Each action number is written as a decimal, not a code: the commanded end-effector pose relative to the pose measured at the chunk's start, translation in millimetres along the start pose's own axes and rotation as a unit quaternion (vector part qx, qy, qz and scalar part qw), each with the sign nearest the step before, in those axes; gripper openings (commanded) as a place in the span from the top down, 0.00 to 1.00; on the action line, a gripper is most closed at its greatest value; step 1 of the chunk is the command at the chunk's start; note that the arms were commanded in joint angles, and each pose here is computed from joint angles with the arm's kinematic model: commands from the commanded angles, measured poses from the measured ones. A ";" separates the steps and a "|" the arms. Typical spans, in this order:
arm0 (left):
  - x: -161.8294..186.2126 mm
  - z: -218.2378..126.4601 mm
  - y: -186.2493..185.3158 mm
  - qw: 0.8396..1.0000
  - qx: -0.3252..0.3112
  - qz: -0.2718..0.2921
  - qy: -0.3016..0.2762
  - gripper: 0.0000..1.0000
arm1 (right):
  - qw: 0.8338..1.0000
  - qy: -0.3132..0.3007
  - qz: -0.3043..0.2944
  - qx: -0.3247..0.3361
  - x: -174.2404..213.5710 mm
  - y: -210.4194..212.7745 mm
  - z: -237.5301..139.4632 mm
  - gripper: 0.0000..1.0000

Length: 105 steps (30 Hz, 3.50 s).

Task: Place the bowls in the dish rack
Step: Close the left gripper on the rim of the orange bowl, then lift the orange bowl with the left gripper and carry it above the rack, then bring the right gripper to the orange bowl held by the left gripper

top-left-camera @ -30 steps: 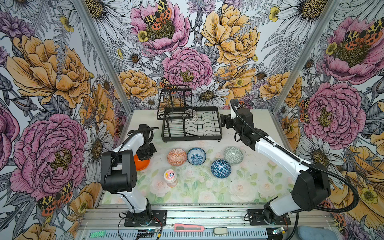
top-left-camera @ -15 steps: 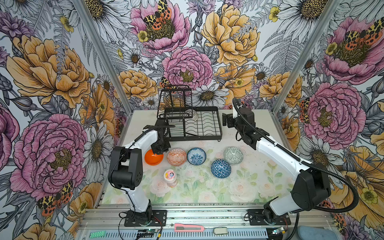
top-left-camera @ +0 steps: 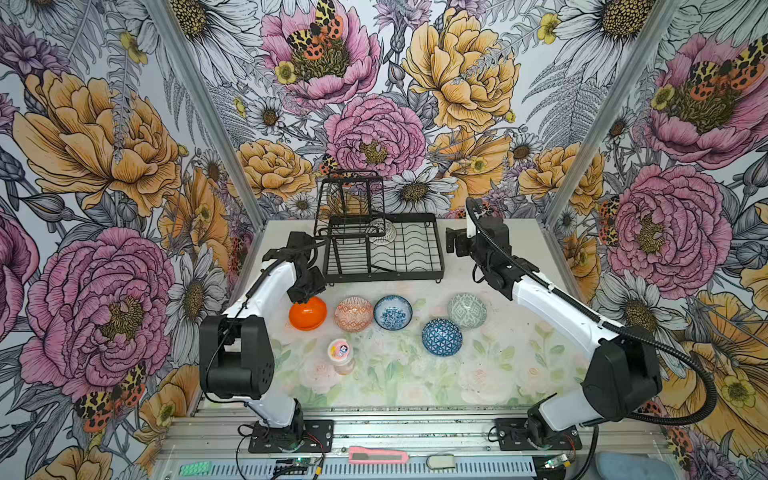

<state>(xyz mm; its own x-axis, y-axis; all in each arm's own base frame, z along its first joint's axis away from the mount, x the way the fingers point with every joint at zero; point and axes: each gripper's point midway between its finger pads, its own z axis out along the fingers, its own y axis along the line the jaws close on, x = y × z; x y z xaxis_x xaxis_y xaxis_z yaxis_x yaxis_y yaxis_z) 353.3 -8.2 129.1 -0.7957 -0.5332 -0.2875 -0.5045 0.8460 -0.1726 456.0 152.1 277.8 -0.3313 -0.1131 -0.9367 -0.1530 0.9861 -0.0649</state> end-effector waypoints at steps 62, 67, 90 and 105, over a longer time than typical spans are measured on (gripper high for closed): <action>-73.5 -105.9 37.2 0.919 0.196 -0.194 -0.281 1.00 | 0.993 -0.065 0.091 -0.034 -90.3 5.7 -11.5 0.00; -107.1 -167.6 4.8 0.890 0.244 -0.178 -0.342 1.00 | 0.984 -0.092 0.140 -0.063 -128.7 9.0 -20.3 0.00; -152.6 -255.4 -252.1 0.799 0.374 -0.063 -0.467 1.00 | 0.855 -0.108 0.477 -0.174 -245.9 25.1 -60.2 0.00; -133.5 -224.2 -357.9 0.746 0.423 0.006 -0.514 1.00 | 0.771 -0.046 0.582 -0.255 -259.8 60.7 -35.5 0.01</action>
<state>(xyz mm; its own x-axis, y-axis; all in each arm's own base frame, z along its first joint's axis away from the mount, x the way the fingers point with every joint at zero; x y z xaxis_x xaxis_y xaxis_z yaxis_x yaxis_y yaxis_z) 574.4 -232.3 391.8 -0.0324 -0.5933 -0.8043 0.1342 0.7949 -0.5917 502.8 223.6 520.3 -0.3899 0.8501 -0.3541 -0.1493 0.3211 0.9352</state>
